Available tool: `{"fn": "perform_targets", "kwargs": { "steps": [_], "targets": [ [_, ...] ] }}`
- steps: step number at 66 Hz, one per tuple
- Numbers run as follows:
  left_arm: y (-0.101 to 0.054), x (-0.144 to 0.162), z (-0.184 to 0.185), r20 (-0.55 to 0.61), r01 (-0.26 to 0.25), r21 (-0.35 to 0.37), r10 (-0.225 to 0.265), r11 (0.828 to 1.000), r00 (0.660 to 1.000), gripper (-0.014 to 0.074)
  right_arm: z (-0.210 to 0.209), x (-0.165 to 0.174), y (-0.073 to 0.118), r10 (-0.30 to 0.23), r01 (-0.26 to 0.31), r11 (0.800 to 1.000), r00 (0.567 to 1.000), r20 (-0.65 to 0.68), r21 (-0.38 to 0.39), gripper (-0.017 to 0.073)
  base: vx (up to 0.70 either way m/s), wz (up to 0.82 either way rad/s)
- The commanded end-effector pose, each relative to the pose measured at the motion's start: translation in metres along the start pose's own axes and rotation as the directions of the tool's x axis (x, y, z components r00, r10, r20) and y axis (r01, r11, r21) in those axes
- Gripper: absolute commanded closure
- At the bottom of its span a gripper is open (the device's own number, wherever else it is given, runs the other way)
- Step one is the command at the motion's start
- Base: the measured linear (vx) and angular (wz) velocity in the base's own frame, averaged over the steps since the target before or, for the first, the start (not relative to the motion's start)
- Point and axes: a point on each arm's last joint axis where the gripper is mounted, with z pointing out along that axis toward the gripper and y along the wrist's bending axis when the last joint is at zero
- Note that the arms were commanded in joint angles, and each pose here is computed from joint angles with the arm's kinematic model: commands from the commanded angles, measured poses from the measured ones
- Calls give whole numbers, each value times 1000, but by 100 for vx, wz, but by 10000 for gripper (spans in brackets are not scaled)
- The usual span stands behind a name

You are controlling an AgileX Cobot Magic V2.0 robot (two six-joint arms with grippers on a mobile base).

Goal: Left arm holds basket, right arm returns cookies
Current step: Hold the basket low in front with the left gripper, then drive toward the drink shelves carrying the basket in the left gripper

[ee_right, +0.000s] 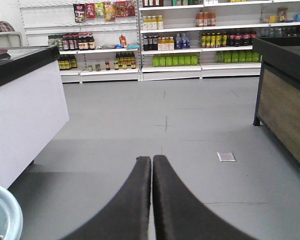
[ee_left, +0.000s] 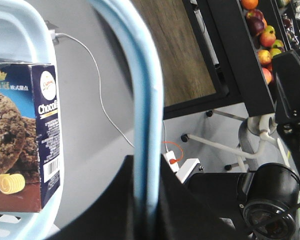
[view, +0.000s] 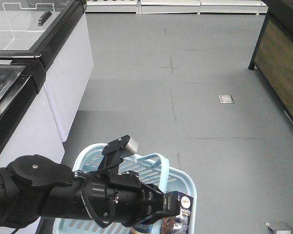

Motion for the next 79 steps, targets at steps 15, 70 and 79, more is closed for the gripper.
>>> {"fn": "perform_targets", "kwargs": {
  "steps": [15, 70, 79],
  "targets": [
    [-20, -7, -12, 43, -23, 75, 20, 997, 999, 601, -1, -8, -1, -8, 7, 1000, 996, 86, 12, 568, 23, 2],
    [-20, -7, -12, 43, -23, 75, 20, 997, 999, 601, -1, -8, -1, -8, 7, 1000, 996, 86, 12, 568, 28, -9],
    [-20, -7, -12, 43, -23, 75, 20, 997, 999, 601, -1, -8, -1, -8, 7, 1000, 996, 86, 12, 568, 34, -3]
  ]
}}
